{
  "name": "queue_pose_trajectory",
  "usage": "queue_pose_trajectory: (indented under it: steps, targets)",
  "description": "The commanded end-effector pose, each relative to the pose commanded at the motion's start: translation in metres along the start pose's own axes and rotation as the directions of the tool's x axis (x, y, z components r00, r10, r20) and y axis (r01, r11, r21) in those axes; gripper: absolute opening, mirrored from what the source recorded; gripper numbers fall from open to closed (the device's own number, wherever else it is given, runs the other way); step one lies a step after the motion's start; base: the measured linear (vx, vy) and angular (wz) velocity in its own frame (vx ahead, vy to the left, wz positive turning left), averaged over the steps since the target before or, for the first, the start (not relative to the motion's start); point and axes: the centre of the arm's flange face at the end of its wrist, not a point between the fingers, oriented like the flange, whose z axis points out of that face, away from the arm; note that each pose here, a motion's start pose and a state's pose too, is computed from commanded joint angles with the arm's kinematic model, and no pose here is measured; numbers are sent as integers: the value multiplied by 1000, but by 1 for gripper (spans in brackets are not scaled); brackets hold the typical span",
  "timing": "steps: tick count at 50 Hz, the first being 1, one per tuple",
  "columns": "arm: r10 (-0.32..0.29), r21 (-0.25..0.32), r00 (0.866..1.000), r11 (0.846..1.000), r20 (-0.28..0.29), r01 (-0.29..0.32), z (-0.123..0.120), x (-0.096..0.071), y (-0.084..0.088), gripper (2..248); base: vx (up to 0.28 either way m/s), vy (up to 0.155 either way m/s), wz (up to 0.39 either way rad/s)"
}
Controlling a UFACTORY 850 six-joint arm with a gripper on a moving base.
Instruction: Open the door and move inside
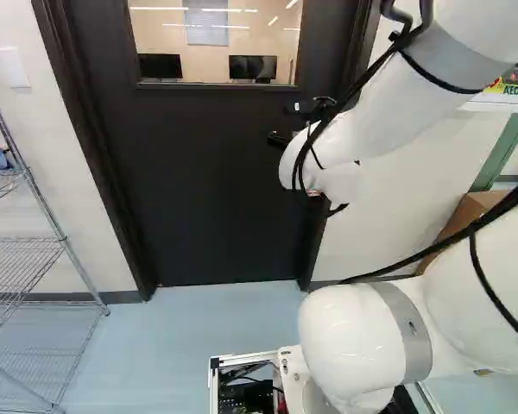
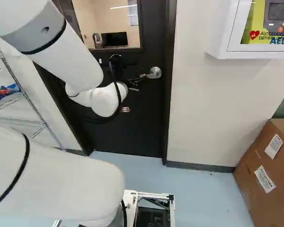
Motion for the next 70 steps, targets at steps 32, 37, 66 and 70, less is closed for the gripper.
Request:
queue_pose_trajectory:
  steps: [32,37,66,70]
  targets:
    - [0,-3,999,1000,-36,0,35,35,1,247,0,0,0]
    - [0,-5,1000,1000,-23,0,44,40,2,247,0,0,0]
    - [1,-8,999,1000,44,0,76,50,3,247,0,0,0]
    - [1,-8,999,1000,44,0,76,50,3,247,0,0,0]
